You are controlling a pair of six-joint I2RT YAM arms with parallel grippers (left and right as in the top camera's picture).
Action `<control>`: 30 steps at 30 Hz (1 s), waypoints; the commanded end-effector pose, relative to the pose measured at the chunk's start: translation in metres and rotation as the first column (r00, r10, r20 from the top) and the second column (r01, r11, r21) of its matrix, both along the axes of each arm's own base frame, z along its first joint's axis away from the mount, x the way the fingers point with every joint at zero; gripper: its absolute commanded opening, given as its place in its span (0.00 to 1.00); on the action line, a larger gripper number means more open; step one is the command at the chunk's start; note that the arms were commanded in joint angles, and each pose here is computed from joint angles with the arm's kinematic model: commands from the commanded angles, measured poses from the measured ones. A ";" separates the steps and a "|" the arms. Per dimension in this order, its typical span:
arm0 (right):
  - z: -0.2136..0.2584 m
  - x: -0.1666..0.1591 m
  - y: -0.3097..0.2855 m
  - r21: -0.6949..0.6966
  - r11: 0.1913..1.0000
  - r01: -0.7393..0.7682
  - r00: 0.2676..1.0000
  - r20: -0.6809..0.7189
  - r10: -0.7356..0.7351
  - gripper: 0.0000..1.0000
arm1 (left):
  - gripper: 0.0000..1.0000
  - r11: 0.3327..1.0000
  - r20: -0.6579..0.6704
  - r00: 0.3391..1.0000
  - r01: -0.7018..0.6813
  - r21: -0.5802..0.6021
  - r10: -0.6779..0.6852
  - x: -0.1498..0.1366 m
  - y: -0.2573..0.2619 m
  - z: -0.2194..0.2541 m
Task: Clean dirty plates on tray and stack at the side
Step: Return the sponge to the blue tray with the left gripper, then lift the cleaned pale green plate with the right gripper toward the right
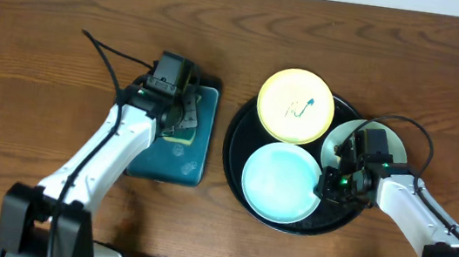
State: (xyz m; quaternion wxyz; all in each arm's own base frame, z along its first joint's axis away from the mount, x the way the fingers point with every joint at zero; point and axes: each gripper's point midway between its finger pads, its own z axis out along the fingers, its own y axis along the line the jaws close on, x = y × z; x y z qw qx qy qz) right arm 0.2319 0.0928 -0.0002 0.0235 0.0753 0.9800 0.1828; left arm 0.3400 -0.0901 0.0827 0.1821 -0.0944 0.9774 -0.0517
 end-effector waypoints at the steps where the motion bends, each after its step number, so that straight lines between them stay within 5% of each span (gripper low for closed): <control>1: -0.009 -0.005 -0.001 -0.008 1.000 -0.004 0.999 -0.032 0.004 0.12 | 0.08 1.000 -0.049 0.999 0.001 0.029 0.000 -0.005 0.005 -0.017; 7: -0.009 -0.005 -0.001 -0.007 1.000 -0.004 0.999 -0.032 0.004 0.01 | 0.07 0.999 -0.137 0.991 0.004 0.053 0.003 -0.010 0.007 -0.047; 30: -0.008 -0.006 0.001 0.004 1.000 -0.008 0.999 -0.034 0.008 0.01 | 0.07 0.992 -0.235 0.970 0.092 0.082 -0.071 -0.026 0.009 -0.077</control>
